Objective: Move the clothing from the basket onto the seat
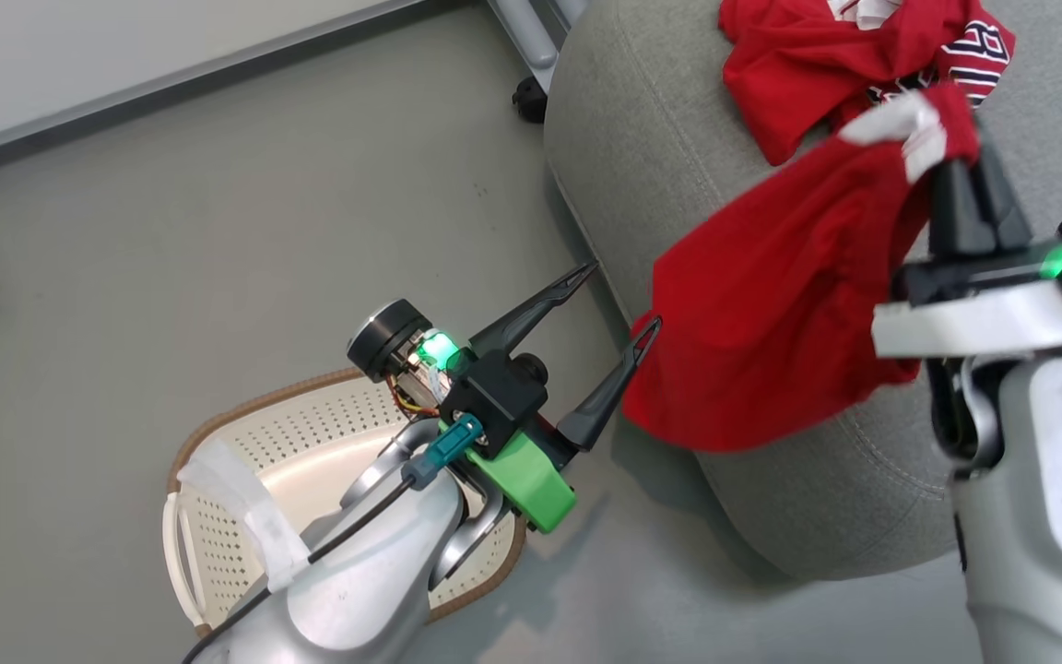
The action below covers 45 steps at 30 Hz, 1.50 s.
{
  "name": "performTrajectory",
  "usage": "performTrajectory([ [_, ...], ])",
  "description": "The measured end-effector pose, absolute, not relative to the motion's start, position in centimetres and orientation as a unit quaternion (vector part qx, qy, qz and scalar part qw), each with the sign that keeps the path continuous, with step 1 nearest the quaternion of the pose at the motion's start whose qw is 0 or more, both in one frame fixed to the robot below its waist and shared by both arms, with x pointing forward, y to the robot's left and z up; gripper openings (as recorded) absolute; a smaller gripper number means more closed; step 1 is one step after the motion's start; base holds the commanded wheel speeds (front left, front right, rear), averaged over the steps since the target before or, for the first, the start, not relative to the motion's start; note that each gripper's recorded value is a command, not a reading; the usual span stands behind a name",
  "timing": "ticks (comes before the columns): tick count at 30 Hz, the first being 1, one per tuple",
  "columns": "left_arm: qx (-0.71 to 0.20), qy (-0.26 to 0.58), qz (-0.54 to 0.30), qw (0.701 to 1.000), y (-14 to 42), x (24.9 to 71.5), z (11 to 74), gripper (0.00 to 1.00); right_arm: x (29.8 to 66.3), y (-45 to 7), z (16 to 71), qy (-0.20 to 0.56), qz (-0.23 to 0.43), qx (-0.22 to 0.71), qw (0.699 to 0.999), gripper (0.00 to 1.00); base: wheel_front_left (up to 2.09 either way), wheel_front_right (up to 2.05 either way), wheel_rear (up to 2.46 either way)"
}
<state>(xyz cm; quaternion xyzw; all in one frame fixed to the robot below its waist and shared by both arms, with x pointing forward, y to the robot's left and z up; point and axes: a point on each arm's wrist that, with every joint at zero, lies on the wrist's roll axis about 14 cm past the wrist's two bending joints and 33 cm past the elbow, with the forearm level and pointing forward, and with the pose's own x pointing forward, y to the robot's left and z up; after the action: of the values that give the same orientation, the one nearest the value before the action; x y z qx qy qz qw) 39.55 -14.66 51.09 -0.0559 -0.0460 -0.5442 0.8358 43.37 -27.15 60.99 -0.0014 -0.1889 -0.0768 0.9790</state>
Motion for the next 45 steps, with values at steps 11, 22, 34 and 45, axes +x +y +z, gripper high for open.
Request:
performTrajectory([
  [11, -0.057, -0.034, -0.542, 0.838, -14.4, 41.9, 48.6, 1.0, 48.3, -30.8, 70.7, -0.308, -0.099, -0.074, 0.943, 0.0, 0.0, 0.0, 0.0],
  [22, -0.062, -0.008, -0.539, 0.84, -14.0, 44.7, 44.3, 1.0, 53.7, -36.8, 76.8, -0.349, -0.148, -0.152, 0.913, 0.0, 0.0, 0.0, 0.0],
  [34, -0.078, 0.015, -0.537, 0.84, -13.7, 45.9, 40.8, 1.0, 58.2, -41.4, 73.2, -0.273, -0.185, -0.181, 0.927, 0.0, 0.0, 0.0, 0.0],
  [45, -0.078, 0.02, -0.531, 0.844, -13.1, 46.9, 39.4, 1.0, 57.6, -43.2, 55.7, -0.087, -0.211, -0.112, 0.967, 0.0, 0.0, 0.0, 0.0],
])
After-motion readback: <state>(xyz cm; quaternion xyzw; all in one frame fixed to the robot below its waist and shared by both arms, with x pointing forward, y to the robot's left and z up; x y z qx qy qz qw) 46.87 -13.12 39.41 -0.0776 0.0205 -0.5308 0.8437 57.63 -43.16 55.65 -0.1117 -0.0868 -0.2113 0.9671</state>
